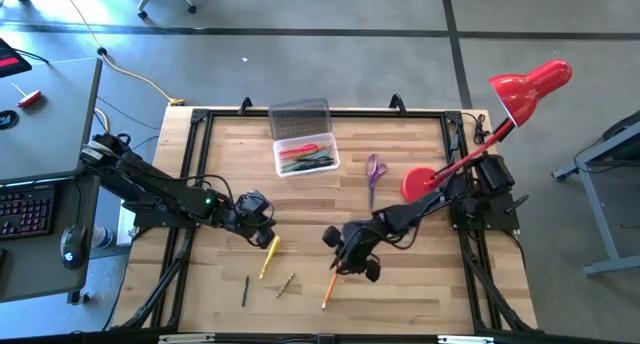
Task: Pick & place school supplies into a supply box
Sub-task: Put the yellow pencil into the supplies box
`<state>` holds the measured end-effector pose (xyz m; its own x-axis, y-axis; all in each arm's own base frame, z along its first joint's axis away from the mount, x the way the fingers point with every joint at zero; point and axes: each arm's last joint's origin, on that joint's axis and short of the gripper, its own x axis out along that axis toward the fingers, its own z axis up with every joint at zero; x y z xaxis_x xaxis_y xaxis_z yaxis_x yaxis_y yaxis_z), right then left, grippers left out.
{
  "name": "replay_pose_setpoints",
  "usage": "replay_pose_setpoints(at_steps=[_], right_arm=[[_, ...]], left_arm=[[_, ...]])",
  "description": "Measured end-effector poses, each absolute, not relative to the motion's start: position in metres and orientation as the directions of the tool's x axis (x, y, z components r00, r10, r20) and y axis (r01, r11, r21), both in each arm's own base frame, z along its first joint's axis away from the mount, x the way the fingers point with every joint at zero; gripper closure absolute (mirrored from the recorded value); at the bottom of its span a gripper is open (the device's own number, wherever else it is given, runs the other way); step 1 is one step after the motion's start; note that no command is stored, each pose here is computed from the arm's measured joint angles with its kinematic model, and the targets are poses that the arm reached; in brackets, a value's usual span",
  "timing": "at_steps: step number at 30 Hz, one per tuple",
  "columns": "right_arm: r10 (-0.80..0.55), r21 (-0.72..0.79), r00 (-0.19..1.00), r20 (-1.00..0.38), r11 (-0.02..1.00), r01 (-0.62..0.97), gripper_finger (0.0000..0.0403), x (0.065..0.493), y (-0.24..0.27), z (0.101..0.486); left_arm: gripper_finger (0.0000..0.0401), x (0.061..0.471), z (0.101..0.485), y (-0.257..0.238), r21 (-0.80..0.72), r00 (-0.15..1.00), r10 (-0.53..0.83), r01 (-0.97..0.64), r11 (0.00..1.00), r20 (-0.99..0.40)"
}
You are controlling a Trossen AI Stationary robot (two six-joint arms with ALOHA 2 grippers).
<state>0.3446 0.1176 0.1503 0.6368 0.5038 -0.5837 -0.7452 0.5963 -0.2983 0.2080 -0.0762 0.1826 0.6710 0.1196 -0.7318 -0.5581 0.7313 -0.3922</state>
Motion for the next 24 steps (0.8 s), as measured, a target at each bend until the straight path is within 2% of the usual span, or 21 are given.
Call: replay_pose_setpoints(at_steps=[9, 24], right_arm=[[0.493, -0.248, 0.6, -0.63, 0.604, -0.758, 0.0345, 0.329, 0.107, 0.124], [0.527, -0.186, 0.545, -0.652, 0.586, -0.788, 0.0346, 0.338, 0.087, 0.09]], left_arm=[[0.0361, 0.208, 0.183, -0.076, -0.406, 0.67, 0.116, -0.568, 0.716, -0.733], [0.0361, 0.208, 0.183, -0.076, -0.42, 0.67, 0.116, -0.58, 0.698, -0.733]])
